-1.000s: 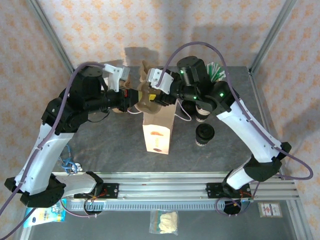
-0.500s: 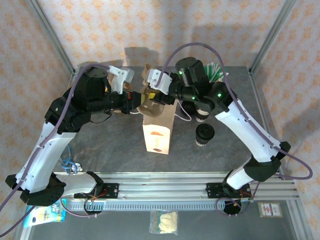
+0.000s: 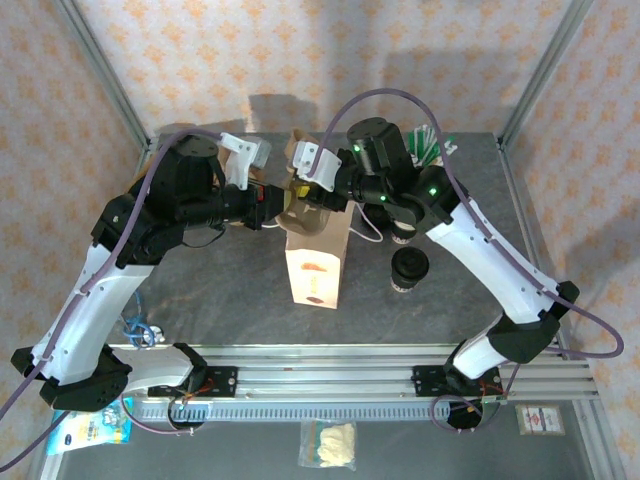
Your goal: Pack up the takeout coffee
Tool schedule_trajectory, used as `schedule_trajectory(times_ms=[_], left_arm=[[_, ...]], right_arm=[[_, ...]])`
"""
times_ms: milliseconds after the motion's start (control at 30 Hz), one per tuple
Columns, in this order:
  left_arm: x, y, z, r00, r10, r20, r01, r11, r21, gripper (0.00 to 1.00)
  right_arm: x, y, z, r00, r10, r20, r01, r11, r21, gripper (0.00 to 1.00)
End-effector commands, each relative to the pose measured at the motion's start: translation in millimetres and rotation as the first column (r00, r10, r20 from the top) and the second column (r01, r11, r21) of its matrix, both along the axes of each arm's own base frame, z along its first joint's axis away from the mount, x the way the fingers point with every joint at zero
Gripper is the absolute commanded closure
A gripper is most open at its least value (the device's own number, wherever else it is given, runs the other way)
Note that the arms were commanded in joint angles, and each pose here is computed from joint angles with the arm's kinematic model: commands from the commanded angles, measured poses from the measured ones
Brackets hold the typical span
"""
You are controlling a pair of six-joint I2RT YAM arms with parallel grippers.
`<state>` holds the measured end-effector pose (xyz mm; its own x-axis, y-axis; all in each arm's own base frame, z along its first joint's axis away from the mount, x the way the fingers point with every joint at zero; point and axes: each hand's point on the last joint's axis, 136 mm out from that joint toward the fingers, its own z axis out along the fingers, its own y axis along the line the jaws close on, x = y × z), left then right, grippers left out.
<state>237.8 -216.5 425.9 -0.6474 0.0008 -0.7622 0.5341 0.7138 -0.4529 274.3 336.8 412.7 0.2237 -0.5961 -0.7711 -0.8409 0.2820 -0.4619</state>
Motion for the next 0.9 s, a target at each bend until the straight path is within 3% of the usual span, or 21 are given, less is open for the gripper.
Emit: schedule_trajectory(times_ms=[0,167,300,367,467,533,667,867], left_arm=[[1,-1,11,0.999,0.005,0.044,-0.005,1.0,-0.021,1.0],[2,-1,12,0.999,0.014,0.047,-0.012,1.0,-0.027,1.0],[4,1,11,0.998,0.027,0.049,-0.026,0.999,-0.026,1.0],[4,3,13,0.998,0.04,0.052,-0.038,0.999,-0.029,0.9],[6,7,16,0.996,0.065,0.068,-0.063,0.997,-0.034,0.65],[5,11,19,0.993,0.084,0.079,-0.081,0.996,-0.039,0.58],[4,28,31,0.979,0.161,0.123,-0.155,0.986,-0.054,0.48],[4,67,46,0.917,0.364,0.163,-0.346,0.929,-0.128,0.42]], right_arm=[[-4,2,14,1.0,0.011,0.02,-0.012,0.999,0.038,0.58],[-5,-1,15,1.0,0.005,0.019,-0.005,0.999,0.036,0.68],[-5,-4,16,1.0,-0.009,0.022,0.008,0.999,0.041,0.7],[-3,-6,16,0.999,-0.023,0.024,0.022,0.999,0.042,0.7],[0,-10,17,0.998,-0.056,0.035,0.055,0.998,0.042,0.71],[2,-15,18,0.996,-0.083,0.042,0.081,0.996,0.044,0.71],[3,-25,17,0.991,-0.125,0.055,0.123,0.992,0.031,0.71],[-1,-44,8,0.984,-0.168,0.051,0.169,0.985,-0.02,0.7]])
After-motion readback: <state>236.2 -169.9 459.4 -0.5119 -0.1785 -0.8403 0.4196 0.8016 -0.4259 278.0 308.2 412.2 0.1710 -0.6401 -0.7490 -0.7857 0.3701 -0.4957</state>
